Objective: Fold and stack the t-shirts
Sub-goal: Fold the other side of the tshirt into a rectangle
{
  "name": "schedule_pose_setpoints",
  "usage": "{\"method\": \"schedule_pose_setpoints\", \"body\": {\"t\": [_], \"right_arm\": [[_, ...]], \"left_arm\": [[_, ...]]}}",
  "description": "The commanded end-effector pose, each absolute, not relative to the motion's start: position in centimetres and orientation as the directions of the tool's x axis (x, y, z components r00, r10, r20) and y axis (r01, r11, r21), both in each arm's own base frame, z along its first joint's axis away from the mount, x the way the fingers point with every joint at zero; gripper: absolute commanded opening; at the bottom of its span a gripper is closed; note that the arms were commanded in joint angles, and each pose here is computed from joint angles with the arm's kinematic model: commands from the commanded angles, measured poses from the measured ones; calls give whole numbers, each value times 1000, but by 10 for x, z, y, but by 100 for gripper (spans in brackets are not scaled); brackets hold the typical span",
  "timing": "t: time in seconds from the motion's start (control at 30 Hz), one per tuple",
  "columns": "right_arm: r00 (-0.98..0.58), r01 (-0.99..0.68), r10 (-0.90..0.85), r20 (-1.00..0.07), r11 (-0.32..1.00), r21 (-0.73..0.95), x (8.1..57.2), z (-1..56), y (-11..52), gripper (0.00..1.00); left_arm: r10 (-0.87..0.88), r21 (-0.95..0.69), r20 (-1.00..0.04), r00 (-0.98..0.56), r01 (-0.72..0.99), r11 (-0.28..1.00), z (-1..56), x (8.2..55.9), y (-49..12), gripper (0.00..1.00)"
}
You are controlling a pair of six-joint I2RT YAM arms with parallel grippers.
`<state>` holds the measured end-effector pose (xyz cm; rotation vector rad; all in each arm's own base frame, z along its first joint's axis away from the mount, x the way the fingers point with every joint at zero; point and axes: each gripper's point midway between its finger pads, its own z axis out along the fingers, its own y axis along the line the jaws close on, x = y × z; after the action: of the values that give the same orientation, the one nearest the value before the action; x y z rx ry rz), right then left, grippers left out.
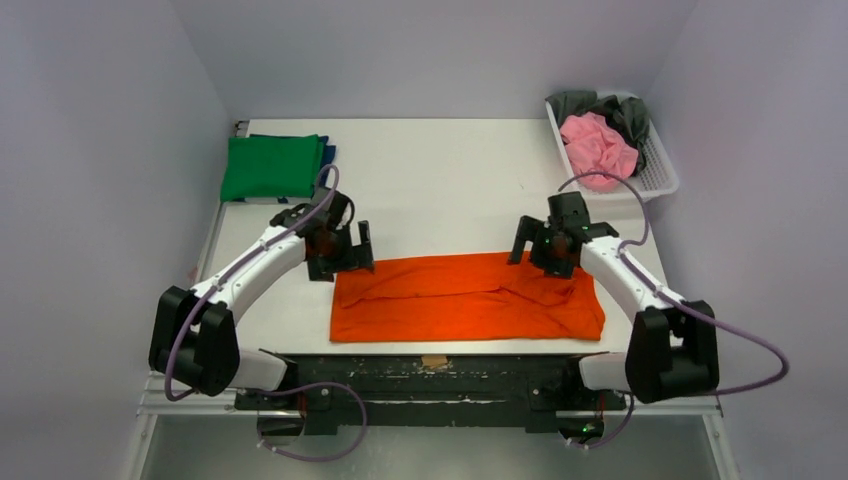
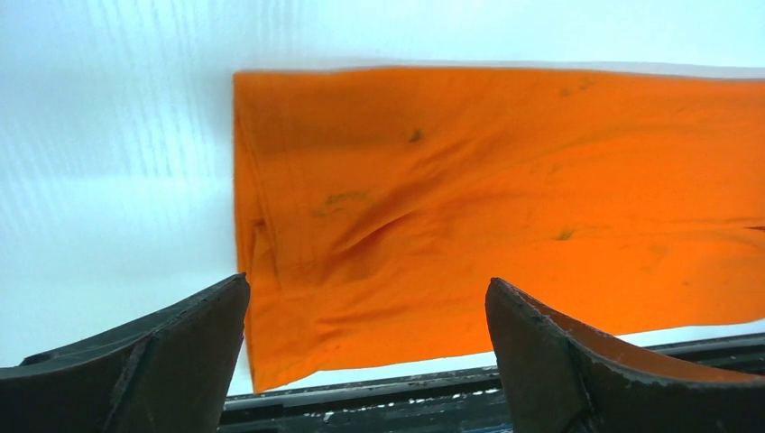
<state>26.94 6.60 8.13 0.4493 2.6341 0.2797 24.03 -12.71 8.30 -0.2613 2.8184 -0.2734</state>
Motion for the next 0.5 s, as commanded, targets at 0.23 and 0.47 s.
{"method": "schedule_pose_setpoints", "body": {"t": [0.23,0.47], "right_arm": [[-948,93,175,-265,951,295,251,42,97,88],[-986,107,144,-81,931,348,169,51,119,88]], "left_arm": [[-204,-301,-328,-923,-102,948,99,271,-150,100],[-196,-277,-343,-919,-100,956,105,276,-146,100]]}}
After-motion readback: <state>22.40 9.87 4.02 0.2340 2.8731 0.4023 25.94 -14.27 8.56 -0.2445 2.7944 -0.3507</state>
